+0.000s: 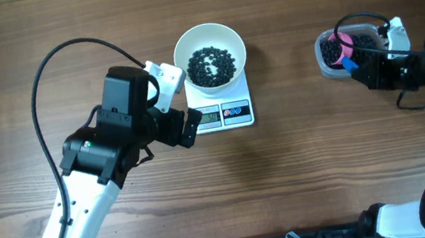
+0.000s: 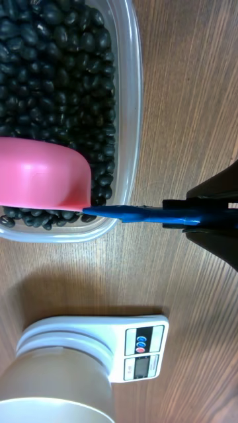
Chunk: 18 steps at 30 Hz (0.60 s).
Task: Scoop item into bowl and weigh 150g on scale
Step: 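Scoop black beans from the tub with the right gripper, then carry the filled scoop left over the white bowl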
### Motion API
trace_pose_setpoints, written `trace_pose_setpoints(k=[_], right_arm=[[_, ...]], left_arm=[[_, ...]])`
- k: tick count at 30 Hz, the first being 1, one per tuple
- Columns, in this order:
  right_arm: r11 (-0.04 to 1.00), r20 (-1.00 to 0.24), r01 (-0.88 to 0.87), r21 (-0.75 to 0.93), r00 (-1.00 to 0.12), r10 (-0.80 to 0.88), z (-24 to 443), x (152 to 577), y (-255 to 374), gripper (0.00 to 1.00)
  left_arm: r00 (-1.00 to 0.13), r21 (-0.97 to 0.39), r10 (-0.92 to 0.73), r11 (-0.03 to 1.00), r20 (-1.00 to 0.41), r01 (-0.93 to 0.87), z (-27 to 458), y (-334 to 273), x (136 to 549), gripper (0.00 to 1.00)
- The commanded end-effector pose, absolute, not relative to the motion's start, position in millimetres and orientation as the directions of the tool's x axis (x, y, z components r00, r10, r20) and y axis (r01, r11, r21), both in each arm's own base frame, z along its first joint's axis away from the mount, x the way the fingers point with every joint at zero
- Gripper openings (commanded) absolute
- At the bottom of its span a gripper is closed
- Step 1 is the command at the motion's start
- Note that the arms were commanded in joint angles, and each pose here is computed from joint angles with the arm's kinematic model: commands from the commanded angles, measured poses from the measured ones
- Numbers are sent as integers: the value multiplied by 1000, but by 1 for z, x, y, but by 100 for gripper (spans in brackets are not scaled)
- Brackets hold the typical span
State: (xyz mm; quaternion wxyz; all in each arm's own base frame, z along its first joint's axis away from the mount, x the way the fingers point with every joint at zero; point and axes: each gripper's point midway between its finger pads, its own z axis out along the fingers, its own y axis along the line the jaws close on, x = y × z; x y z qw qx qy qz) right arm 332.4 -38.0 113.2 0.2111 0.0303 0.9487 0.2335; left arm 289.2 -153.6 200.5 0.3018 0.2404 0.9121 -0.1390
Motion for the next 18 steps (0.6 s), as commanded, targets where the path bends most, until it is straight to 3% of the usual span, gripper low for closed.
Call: trace_pose_setpoints(k=[1, 10, 15, 18], right_arm=[[846, -390, -58, 530, -903, 182, 116, 334, -29, 4], [841, -367, 17, 541, -895, 254, 115, 330, -47, 4], [801, -351, 21, 598, -892, 285, 121, 327, -42, 4], [756, -293, 114, 645, -876, 382, 123, 326, -47, 4]], left_arm=[[-692, -121, 347, 838, -633, 531, 209, -159, 291, 100], [-692, -121, 347, 838, -633, 531, 209, -159, 291, 100], [-692, -121, 347, 838, -633, 531, 209, -159, 291, 100], [-692, -121, 347, 838, -633, 531, 209, -159, 291, 100]])
